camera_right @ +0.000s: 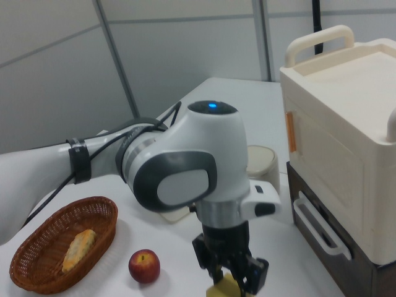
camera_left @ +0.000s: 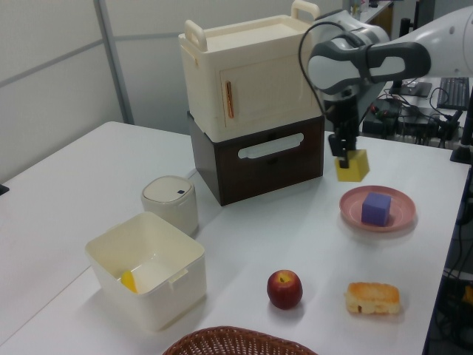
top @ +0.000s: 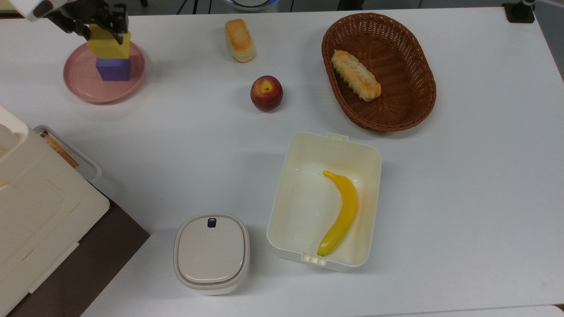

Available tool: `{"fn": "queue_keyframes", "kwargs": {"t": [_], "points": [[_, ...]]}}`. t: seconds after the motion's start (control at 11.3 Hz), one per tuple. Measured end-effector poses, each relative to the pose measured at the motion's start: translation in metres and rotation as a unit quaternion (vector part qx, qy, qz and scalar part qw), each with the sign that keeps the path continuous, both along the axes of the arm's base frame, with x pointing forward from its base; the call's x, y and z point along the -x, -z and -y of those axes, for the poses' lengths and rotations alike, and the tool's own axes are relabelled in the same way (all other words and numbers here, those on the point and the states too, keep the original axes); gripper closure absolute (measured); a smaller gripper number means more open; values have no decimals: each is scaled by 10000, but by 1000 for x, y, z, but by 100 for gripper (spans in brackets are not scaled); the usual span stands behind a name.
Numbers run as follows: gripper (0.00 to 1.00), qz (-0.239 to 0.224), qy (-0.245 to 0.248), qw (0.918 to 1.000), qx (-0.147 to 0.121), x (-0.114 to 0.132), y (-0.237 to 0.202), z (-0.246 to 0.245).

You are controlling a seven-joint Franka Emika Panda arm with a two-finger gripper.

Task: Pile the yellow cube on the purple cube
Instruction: 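Lower the yellow cube onto the purple cube and open the gripper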

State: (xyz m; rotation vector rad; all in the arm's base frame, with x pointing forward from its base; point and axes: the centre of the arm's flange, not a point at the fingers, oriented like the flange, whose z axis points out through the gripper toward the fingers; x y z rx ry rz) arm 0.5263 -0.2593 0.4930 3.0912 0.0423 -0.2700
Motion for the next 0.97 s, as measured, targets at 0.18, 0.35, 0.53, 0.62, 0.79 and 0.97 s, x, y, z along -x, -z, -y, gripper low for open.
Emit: {"fn": "queue_keyframes", "kwargs": {"t": [0.18, 0.35, 0.53, 0.62, 0.79, 0.97], "points": [[42, -102, -98, 9999, -71, 16, 8, 22], [42, -210, -254, 9993, -169, 30, 19, 47], [42, -330, -291, 9987, -249, 36, 39, 63], [42, -407, -299, 9983, -280, 33, 52, 65], [42, -512, -329, 9977, -308, 26, 75, 66], [42, -595, -378, 9970, -326, 21, 88, 64]]}}
